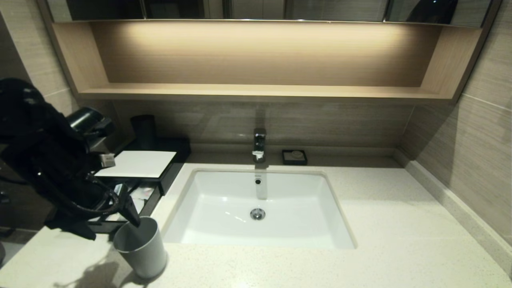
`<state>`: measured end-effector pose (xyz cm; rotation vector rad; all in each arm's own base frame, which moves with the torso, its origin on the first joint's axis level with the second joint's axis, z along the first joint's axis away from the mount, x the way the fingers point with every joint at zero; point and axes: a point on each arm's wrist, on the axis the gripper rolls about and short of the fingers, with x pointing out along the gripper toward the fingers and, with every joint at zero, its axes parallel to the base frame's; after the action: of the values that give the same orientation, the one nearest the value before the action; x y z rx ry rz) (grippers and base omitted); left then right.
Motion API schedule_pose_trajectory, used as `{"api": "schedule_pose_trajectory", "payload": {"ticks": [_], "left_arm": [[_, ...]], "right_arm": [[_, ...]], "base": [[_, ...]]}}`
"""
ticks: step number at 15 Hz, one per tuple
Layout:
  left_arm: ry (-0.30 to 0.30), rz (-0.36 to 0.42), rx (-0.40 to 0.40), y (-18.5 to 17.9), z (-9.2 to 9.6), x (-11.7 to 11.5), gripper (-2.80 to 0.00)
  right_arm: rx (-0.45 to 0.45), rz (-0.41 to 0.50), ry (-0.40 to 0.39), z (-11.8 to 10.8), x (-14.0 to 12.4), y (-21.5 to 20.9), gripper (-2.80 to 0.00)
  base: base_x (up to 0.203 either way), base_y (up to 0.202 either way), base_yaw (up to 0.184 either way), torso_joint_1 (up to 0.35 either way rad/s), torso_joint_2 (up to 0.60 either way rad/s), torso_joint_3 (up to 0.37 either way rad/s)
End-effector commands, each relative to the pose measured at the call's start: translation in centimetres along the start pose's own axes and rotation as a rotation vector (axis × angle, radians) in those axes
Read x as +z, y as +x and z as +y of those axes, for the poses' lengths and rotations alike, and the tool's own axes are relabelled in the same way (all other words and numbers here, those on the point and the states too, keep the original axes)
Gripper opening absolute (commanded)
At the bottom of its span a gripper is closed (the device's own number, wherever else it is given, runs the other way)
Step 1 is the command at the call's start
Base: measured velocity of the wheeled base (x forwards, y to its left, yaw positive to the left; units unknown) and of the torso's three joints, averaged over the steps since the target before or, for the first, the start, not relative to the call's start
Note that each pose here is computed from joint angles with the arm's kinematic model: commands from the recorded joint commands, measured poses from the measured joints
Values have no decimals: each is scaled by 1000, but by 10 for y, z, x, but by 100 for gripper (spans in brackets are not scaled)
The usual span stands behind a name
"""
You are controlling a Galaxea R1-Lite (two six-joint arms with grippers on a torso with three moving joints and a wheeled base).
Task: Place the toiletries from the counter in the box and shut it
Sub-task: Place the cup on the table, then pick up the cup
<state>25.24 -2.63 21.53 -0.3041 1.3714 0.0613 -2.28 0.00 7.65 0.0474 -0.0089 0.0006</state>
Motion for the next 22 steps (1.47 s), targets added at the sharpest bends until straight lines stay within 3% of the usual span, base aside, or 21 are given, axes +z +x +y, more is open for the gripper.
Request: {"api": "schedule_pose_trajectory", "payload": {"ticks": [1,4,7,11,14,22], "left_arm": [[61,-121,-42,-14,4,-16,0],[166,-288,-105,-1,10,-29,0],[286,-470,-247,16,15,-43,0],[416,-617,-335,40,23,-59,0],[445,-687,-393,30,26,-68,0],[442,-728,-387,27,40,-101,0]], "right_arm": [[0,1,0,0,0,0,-280],[1,0,0,0,0,0,-280],[0,1,1,0,0,0,-280],[1,1,0,0,0,0,-280],[0,1,0,0,0,0,-280],[1,1,0,0,0,0,-280]], "base": [[0,0,0,0,0,0],[0,0,0,0,0,0],[0,0,0,0,0,0],[0,0,0,0,0,0],[0,0,0,0,0,0],[0,0,0,0,0,0]]}}
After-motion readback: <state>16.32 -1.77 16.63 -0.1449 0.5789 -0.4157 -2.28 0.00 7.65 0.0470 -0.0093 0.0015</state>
